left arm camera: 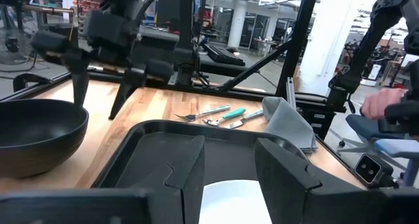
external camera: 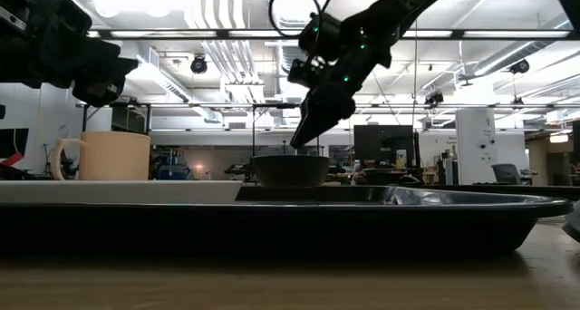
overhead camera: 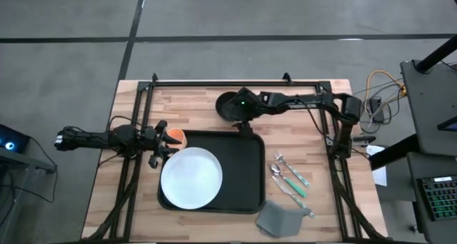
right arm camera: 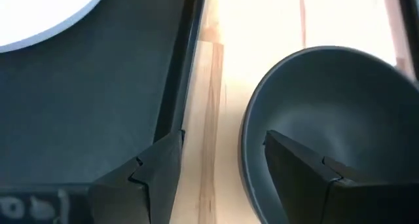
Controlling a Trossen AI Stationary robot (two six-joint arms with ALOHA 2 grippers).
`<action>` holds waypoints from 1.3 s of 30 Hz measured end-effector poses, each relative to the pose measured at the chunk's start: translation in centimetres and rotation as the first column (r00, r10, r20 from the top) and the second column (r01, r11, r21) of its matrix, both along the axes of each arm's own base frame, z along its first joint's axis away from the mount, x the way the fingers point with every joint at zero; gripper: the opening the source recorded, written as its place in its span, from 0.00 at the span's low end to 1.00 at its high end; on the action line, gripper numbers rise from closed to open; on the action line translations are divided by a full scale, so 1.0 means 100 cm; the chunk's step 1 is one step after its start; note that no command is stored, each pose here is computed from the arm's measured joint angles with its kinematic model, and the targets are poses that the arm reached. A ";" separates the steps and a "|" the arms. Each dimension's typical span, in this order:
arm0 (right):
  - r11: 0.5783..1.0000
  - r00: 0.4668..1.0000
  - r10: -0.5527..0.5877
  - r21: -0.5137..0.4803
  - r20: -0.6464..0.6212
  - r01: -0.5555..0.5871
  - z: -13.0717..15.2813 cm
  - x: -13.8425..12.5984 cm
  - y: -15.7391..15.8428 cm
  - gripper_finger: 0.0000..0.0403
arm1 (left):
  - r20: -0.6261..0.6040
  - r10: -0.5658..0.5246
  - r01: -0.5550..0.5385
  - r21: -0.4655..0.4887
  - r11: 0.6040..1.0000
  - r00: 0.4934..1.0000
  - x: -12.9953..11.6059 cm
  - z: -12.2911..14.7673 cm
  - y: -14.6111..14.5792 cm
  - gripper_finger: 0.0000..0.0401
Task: Set up tray
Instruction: Stack the black bowl on the white plate on the black serving tray
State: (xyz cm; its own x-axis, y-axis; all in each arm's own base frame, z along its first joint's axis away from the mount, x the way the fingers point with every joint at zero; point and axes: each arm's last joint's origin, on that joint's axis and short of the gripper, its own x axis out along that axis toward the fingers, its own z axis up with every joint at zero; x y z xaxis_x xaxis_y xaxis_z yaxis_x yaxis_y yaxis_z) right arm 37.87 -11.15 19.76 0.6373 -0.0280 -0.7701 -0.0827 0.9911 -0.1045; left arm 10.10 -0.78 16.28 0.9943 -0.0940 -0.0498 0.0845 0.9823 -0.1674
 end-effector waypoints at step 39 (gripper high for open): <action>0.977 0.973 -0.213 -0.013 -0.089 0.213 -0.032 0.011 0.000 0.03 | -0.032 -0.001 0.001 0.002 1.000 1.000 0.002 -0.003 0.000 0.29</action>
State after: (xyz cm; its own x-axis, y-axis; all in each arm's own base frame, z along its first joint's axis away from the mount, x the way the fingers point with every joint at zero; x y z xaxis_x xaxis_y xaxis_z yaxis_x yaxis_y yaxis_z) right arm 39.01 -11.11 16.58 0.5450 -0.1584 -0.8233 0.1209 0.9866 -0.1098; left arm 10.32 -0.80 16.00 0.9922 -0.0946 -0.0813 0.0799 0.9826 -0.1679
